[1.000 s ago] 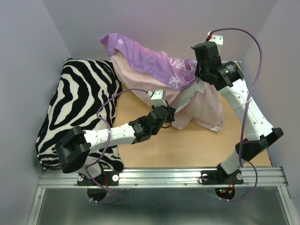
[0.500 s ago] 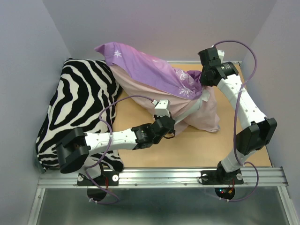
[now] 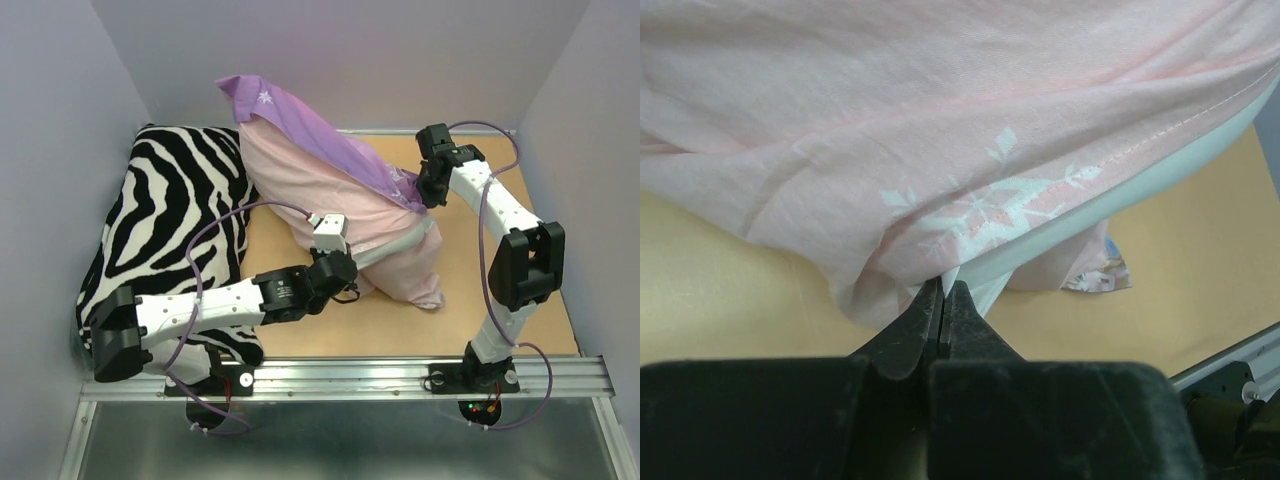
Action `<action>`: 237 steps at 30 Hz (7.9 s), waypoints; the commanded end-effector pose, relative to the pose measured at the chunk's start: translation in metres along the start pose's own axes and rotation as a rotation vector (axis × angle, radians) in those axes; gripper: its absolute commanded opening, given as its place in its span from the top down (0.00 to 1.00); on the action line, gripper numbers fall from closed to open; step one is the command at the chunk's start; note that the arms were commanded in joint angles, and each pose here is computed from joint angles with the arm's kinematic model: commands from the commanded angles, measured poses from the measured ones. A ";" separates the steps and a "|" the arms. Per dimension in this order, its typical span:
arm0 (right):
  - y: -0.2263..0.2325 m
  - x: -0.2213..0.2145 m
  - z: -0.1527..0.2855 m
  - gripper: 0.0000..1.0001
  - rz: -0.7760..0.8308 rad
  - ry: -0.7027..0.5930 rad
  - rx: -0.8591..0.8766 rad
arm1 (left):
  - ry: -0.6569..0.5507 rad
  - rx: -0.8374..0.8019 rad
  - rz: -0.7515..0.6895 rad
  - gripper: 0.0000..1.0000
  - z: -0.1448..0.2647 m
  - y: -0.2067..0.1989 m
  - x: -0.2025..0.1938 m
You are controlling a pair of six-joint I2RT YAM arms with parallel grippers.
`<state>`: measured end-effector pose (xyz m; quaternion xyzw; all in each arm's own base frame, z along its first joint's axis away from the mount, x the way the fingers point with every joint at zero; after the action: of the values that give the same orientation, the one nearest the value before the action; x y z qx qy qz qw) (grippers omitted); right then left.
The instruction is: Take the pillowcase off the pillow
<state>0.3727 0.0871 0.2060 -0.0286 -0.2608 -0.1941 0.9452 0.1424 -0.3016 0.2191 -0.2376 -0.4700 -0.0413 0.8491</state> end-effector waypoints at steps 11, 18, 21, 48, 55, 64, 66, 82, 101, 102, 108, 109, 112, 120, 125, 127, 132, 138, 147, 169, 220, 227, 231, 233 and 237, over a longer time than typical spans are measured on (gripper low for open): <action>-0.022 0.099 -0.064 0.99 -0.332 -0.316 0.065 | 0.257 0.022 -0.218 1.00 0.069 0.044 -0.036; -0.043 0.103 -0.082 0.99 -0.425 -0.269 0.108 | 0.260 -0.013 -0.230 1.00 0.088 0.037 -0.030; -0.047 0.103 -0.088 0.99 -0.445 -0.268 0.106 | 0.259 -0.038 -0.216 1.00 0.097 0.035 -0.026; -0.015 0.059 -0.075 0.81 -0.392 -0.244 0.305 | -0.057 -0.274 -0.085 1.00 0.143 -0.049 0.074; -0.027 -0.010 -0.014 0.45 -0.345 -0.264 0.416 | -0.206 -0.171 -0.037 1.00 0.077 -0.048 0.137; -0.069 -0.031 0.100 0.20 -0.416 -0.526 0.542 | -0.190 -0.141 -0.020 1.00 0.008 -0.020 0.142; -0.074 -0.032 0.113 0.18 -0.409 -0.556 0.549 | -0.188 -0.158 -0.012 1.00 0.005 -0.021 0.142; -0.070 -0.065 0.182 0.08 -0.160 -0.512 0.848 | -0.185 -0.210 -0.014 1.00 -0.008 -0.037 0.153; -0.078 -0.126 0.150 0.00 -0.223 -0.269 0.870 | -0.182 -0.258 -0.018 1.00 -0.039 -0.072 0.172; -0.073 -0.126 0.146 0.00 -0.218 -0.244 0.901 | -0.174 -0.260 -0.021 1.00 -0.043 -0.073 0.169; -0.067 -0.133 0.124 0.00 -0.254 -0.262 0.957 | -0.133 -0.297 -0.024 1.00 -0.051 -0.080 0.160; -0.064 -0.133 0.121 0.00 -0.240 -0.277 1.001 | -0.124 -0.302 -0.027 1.00 -0.054 -0.081 0.158; -0.060 -0.131 0.115 0.00 -0.216 -0.321 1.037 | -0.093 -0.317 -0.034 1.00 -0.062 -0.083 0.149; -0.051 -0.141 0.085 0.00 -0.207 -0.329 1.120 | -0.022 -0.361 -0.048 1.00 -0.074 -0.086 0.128; -0.044 -0.144 0.069 0.00 -0.220 -0.332 1.142 | 0.041 -0.410 -0.083 1.00 -0.085 -0.095 0.112; -0.042 -0.138 0.073 0.04 -0.232 -0.354 1.147 | 0.071 -0.421 -0.097 1.00 -0.089 -0.099 0.102; -0.044 -0.113 0.098 0.99 -0.243 -0.445 1.081 | 0.062 -0.480 -0.152 0.79 -0.062 -0.114 0.098; -0.051 -0.089 0.126 0.99 -0.287 -0.520 0.994 | -0.015 -0.480 -0.256 0.43 0.003 -0.132 0.097; -0.044 -0.066 0.142 0.99 -0.273 -0.520 0.979 | 0.007 -0.082 -0.082 0.43 0.065 -0.073 0.011; -0.040 -0.054 0.157 0.99 -0.227 -0.473 0.943 | -0.037 0.006 -0.101 0.22 0.064 -0.065 -0.046; -0.015 0.155 0.339 0.99 -0.311 -0.867 0.789 | 0.218 0.147 0.163 1.00 -0.006 0.086 -0.150; -0.010 0.130 0.331 0.99 -0.242 -0.755 0.868 | 0.159 0.082 0.209 1.00 -0.016 0.078 -0.118; -0.017 0.099 0.315 0.99 -0.197 -0.691 0.867 | 0.078 -0.039 0.184 0.71 -0.008 0.040 -0.069; -0.023 0.088 0.293 0.99 -0.196 -0.669 0.807 | 0.042 -0.104 0.169 0.63 0.001 0.020 -0.040; -0.031 0.067 0.275 0.99 -0.184 -0.637 0.776 | -0.008 -0.208 0.161 0.55 0.025 -0.005 -0.001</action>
<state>0.2883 0.0859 0.4368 0.2682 -0.4829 -0.1667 0.8168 0.1255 -0.2939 0.1755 -0.3304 -0.4182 0.0237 0.8458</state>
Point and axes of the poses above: each gripper's point midway between its finger pads, its own z axis back along the fingers, its own y axis along the line the jaws close on, x = y × z, the point moved 7 cm from there along z, back along the fingers, and after that the axes turned 1 degree about -z, right-handed, at the moved point
